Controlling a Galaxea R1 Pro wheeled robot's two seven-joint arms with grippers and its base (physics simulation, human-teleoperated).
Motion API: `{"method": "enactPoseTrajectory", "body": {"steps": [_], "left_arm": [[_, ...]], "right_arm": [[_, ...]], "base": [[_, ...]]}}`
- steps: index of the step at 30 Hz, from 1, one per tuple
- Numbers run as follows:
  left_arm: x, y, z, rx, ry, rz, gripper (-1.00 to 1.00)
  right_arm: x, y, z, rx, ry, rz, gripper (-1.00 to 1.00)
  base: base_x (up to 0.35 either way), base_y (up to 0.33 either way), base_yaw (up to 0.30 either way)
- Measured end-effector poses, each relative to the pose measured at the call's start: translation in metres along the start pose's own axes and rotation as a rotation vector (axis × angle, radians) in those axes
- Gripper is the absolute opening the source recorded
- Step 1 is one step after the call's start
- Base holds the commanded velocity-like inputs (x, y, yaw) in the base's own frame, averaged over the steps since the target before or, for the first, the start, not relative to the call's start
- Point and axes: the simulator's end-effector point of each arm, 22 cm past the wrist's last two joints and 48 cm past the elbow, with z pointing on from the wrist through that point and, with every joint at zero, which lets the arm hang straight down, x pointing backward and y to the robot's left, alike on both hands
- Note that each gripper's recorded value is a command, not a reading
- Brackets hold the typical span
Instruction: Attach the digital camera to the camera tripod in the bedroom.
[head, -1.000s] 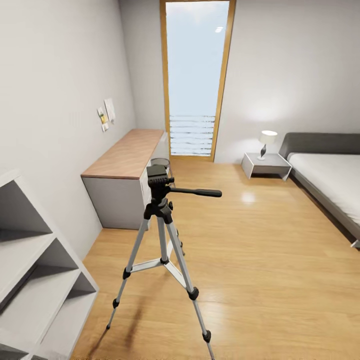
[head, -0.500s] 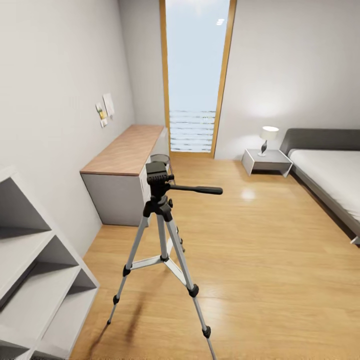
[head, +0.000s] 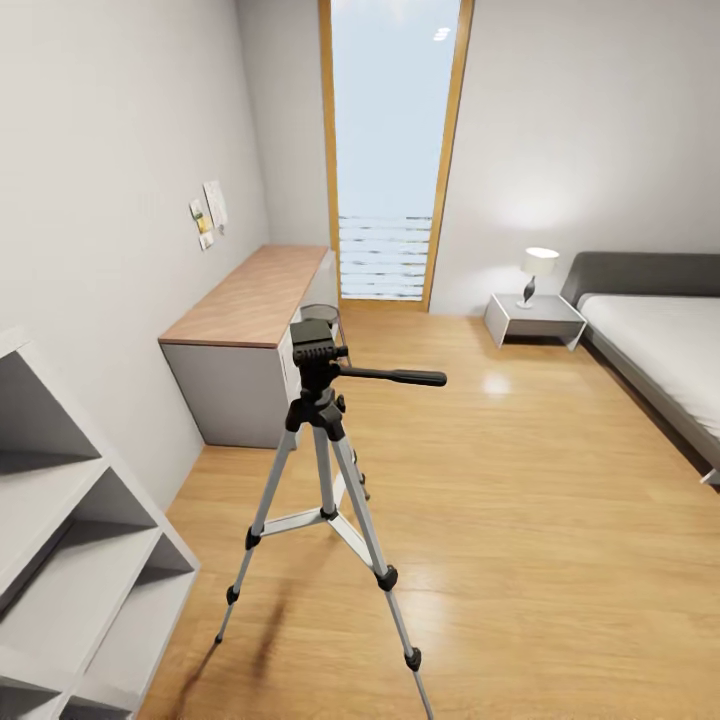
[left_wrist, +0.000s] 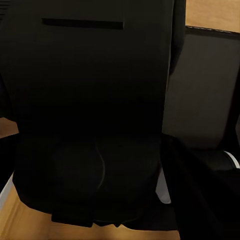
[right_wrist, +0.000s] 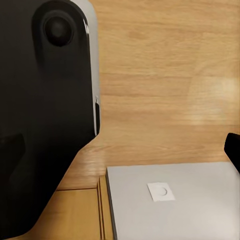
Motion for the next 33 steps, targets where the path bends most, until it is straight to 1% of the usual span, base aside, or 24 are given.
{"method": "enactPoseTrajectory", "body": {"steps": [13,23,27,28,33], "left_arm": [[0.0001,0.0000,0.0000,0.000,0.000,0.000,-1.00],[0.0001,-0.0001,0.0000,0.001,0.000,0.000,-1.00],[0.0001,0.0005,0.0000,0.000,0.000,0.000,-1.00],[-0.0004,0.0041,-0.0003,-0.005,-0.001,-0.002,-1.00],[-0.0004,0.0047,-0.0004,-0.006,-0.001,-0.002,-1.00]], "right_arm": [[-0.0015,-0.0020,0.0002,0.002,-0.007,0.000,1.00],[-0.0008,0.0012,-0.0001,0.000,-0.004,0.021,1.00],[-0.0004,0.0016,-0.0001,0.000,-0.002,0.021,1.00],[-0.0010,0.0033,-0.0002,-0.004,-0.005,0.008,1.00],[-0.0004,0.0055,-0.0003,-0.013,-0.002,0.005,1.00]], "base": [[0.000,0.000,0.000],[0.000,0.000,0.000],[0.000,0.000,0.000],[0.000,0.000,0.000],[0.000,0.000,0.001]]}}
